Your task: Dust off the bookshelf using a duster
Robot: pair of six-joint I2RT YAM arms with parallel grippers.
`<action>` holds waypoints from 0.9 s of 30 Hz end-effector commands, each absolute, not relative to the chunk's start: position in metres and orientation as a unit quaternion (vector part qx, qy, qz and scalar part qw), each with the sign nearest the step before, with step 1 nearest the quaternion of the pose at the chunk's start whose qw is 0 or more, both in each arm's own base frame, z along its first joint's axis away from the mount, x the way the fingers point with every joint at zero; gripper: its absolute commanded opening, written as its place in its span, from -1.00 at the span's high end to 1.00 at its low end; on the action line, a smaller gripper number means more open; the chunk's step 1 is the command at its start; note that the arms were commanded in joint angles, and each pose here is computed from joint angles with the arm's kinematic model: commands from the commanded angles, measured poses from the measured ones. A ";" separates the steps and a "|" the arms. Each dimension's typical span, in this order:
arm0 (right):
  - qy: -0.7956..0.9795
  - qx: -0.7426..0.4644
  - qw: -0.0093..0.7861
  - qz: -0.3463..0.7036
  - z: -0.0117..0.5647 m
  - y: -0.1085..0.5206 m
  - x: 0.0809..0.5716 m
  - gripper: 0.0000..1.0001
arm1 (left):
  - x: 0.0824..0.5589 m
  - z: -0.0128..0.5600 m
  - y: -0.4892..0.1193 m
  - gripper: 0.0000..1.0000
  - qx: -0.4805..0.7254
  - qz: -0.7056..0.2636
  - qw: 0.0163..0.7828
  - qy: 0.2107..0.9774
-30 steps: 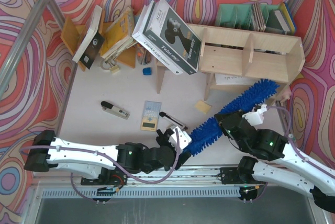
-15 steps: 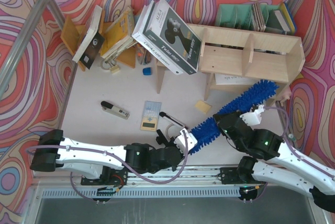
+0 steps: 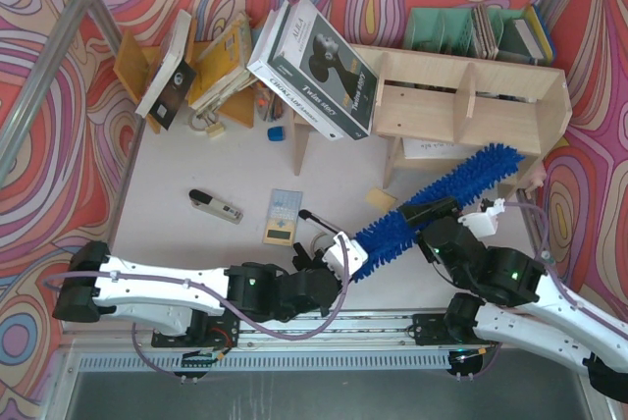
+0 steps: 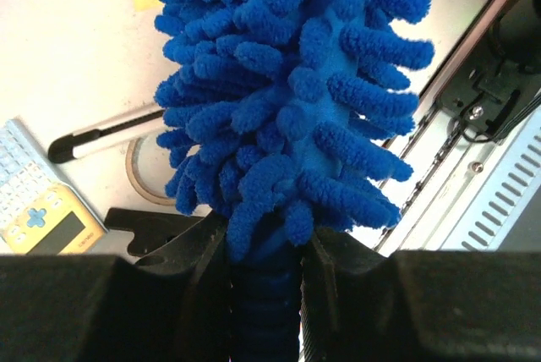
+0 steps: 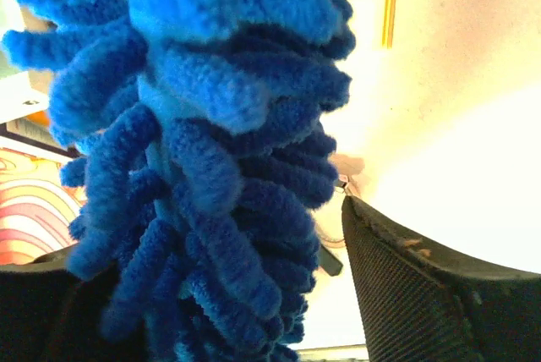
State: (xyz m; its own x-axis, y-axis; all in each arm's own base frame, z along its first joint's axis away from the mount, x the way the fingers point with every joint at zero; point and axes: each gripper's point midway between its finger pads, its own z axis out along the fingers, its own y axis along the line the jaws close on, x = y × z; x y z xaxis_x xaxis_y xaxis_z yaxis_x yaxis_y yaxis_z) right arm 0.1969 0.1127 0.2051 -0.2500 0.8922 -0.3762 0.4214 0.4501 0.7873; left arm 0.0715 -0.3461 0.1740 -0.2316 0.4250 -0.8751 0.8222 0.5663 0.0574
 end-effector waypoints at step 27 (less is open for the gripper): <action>0.646 0.125 0.677 0.330 0.419 0.087 0.178 -0.78 | 0.118 0.335 -0.307 1.00 0.306 -0.159 0.606 0.717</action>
